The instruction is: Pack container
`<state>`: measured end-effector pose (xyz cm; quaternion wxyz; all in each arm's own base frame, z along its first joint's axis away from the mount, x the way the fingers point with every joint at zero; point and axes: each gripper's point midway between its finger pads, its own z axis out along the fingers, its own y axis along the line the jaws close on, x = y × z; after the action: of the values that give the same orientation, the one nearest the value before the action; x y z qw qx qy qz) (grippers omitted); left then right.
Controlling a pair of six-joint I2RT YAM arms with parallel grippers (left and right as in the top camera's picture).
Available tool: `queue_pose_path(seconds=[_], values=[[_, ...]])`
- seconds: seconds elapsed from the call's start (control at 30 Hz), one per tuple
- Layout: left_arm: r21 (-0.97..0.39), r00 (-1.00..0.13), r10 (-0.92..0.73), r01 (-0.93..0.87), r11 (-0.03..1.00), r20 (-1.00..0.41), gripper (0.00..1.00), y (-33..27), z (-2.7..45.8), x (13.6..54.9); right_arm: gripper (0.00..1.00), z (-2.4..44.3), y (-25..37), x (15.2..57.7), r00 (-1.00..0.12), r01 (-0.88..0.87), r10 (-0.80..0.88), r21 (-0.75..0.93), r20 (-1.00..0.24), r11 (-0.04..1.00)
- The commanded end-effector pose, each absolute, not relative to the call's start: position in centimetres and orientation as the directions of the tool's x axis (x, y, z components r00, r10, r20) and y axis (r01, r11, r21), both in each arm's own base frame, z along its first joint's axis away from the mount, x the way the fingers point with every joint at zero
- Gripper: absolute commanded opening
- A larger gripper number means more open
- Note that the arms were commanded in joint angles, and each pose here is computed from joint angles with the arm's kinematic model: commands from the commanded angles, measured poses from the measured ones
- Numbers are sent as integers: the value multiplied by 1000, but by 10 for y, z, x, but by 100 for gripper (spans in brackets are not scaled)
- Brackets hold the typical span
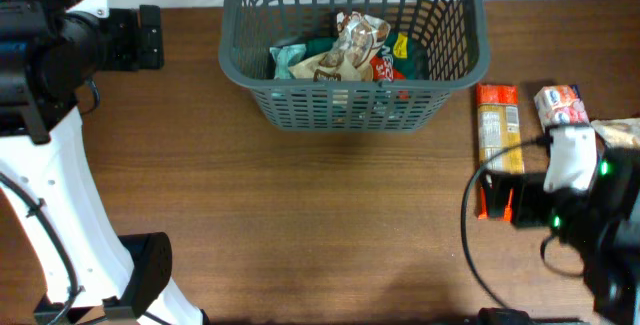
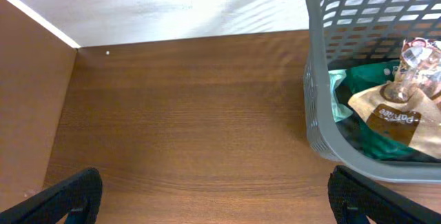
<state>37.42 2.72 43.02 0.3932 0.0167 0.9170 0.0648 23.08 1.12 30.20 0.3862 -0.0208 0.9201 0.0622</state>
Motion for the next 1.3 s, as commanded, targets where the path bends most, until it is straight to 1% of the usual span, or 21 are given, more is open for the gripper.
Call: queue_pose_path(seconds=[0.0, 0.07, 0.17, 0.27, 0.37, 0.5, 0.53, 0.73, 0.8, 0.9, 0.97, 1.13, 1.27], values=[[126, -689, 66, -36, 991, -722, 99, 29, 431, 373, 99, 319, -3, 259, -690, -6, 66, 96, -721, 995], [125, -689, 66, -36, 991, -722, 99, 29, 431, 373, 99, 311, -32, 278, -721, 119, 113, 39, -684, 992], [125, -689, 66, -36, 991, -722, 99, 29, 431, 373, 99, 283, -71, 301, -777, 240, 168, -39, -607, 970], [125, -689, 66, -36, 991, -722, 99, 29, 431, 373, 99, 246, -98, 322, -816, 305, 251, -20, -520, 952], [126, -689, 66, -36, 991, -722, 99, 29, 431, 373, 100, 214, -116, 339, -837, 337, 298, -3, -459, 941], [125, -689, 66, -36, 991, -722, 99, 29, 431, 373, 98, 155, -133, 364, -889, 317, 289, -21, -355, 948], [126, -689, 66, -36, 991, -722, 99, 29, 431, 373, 99, 135, -135, 370, -902, 316, 294, -19, -317, 949], [126, -689, 66, -36, 991, -722, 99, 29, 431, 373, 99, 60, -134, 369, -943, 312, 309, -8, -127, 950], [125, -689, 66, -36, 991, -722, 99, 29, 431, 373, 99, 38, -123, 369, -948, 308, 311, 49, -70, 950], [126, -689, 66, -36, 991, -722, 99, 29, 431, 373, 99, 16, -112, 367, -957, 290, 291, 60, -9, 955], [125, -689, 66, -36, 991, -722, 99, 29, 431, 373, 99, 10, -104, 367, -962, 273, 273, 57, 7, 960], [125, -689, 66, -36, 991, -722, 99, 29, 431, 373, 100, 6, -93, 372, -973, 229, 229, 6, 4, 973], [125, -689, 66, -36, 991, -722, 99, 29, 431, 373, 98, 5, -105, 368, -959, 283, 284, -66, 5, 957]])
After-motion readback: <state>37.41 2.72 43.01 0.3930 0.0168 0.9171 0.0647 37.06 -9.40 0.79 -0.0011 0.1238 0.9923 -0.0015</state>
